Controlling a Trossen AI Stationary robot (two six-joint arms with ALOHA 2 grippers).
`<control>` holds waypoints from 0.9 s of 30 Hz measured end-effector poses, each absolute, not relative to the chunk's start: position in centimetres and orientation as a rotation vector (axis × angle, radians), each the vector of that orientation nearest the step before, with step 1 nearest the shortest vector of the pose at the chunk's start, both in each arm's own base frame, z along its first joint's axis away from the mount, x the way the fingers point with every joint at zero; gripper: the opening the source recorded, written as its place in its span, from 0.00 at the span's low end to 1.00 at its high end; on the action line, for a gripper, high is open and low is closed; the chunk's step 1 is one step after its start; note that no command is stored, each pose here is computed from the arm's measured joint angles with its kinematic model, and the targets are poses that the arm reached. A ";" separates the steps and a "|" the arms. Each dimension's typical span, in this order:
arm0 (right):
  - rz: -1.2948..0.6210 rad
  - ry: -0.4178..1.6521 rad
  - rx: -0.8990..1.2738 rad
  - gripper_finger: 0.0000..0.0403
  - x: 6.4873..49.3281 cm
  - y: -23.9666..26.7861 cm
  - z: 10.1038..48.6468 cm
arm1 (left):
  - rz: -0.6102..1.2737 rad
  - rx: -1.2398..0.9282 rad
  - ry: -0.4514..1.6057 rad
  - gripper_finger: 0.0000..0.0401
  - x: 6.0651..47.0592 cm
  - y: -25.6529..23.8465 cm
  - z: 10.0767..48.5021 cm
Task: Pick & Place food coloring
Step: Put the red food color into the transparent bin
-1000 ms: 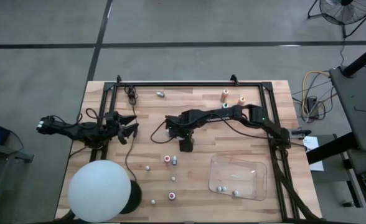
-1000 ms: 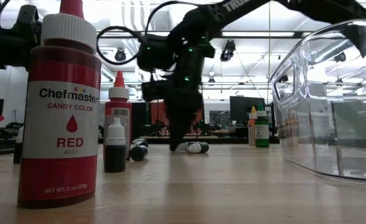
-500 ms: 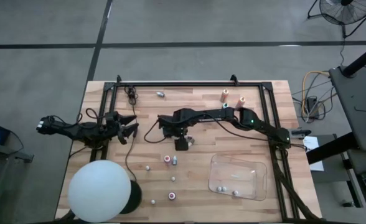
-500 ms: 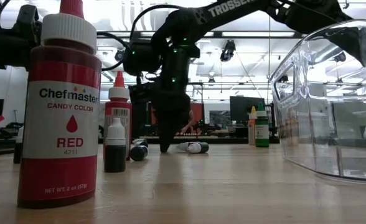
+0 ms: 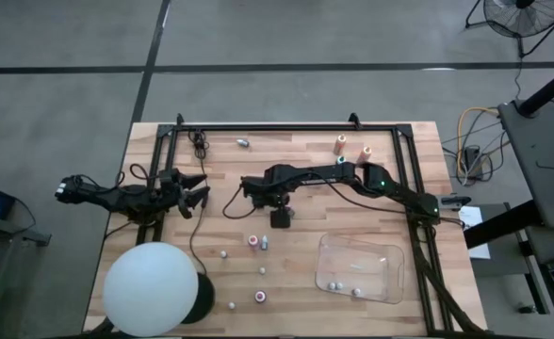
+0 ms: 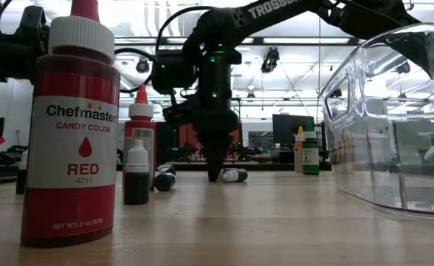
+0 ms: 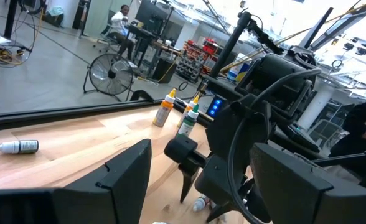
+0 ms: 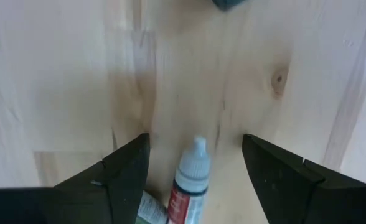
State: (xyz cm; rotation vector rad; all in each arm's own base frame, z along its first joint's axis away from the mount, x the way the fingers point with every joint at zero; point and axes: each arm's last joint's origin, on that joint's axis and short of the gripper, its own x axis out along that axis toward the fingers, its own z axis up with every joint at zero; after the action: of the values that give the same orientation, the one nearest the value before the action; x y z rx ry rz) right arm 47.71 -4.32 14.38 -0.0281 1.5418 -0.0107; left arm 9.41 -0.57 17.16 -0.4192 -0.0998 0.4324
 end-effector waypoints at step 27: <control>-0.010 1.593 -0.027 0.31 47.2 -4.5 14.2 | 0.433 -0.419 -0.100 0.61 9.4 -0.6 17.2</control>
State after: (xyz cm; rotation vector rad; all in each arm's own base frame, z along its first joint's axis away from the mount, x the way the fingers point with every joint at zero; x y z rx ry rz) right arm 47.17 -4.54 14.19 -0.0272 1.5927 -0.0095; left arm 9.41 -0.57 17.16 -0.4192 -0.0999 0.4326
